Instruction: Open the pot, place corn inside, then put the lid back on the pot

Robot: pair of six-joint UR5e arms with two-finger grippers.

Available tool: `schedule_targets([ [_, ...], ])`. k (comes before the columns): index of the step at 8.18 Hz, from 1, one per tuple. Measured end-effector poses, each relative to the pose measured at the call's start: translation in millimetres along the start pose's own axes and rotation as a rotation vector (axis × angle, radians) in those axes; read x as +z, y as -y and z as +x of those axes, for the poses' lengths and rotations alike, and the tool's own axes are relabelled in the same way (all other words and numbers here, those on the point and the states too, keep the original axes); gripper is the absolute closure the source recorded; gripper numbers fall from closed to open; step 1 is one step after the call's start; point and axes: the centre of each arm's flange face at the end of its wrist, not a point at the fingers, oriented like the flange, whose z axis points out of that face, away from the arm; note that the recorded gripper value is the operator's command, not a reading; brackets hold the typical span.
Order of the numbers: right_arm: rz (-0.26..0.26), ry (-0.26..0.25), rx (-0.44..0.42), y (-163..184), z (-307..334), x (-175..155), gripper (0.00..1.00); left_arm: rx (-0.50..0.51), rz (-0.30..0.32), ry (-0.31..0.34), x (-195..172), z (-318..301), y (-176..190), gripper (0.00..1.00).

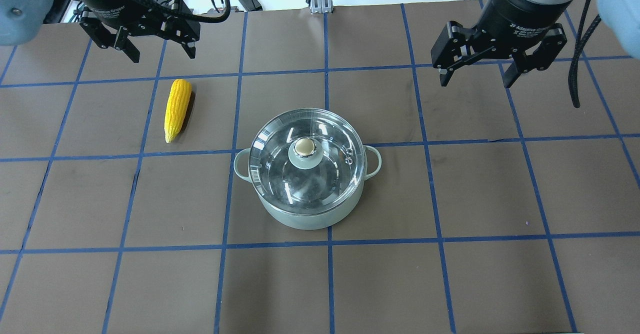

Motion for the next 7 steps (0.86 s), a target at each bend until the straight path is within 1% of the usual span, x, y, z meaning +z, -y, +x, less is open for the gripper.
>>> schedule_targets([
  [3,-0.001,-0.001,0.005,0.6,-0.2,0.7,0.0,0.005,0.003,-0.001,-3.2,-0.1,-2.0,0.0],
  [4,-0.003,0.002,0.014,2.0,-1.2,2.1,0.0,0.023,0.002,-0.005,-1.7,-1.5,-0.2,0.0],
  [5,-0.009,0.002,0.031,6.6,-3.4,4.7,0.0,0.058,0.004,-0.003,-0.1,-6.2,3.1,0.0],
  [6,-0.012,0.002,0.055,12.9,-12.4,6.9,0.0,0.119,0.007,0.001,1.9,-15.7,8.2,0.0],
  [7,-0.011,0.002,0.075,19.7,-35.3,12.3,0.0,0.161,0.012,0.007,7.7,-35.2,17.6,0.0],
])
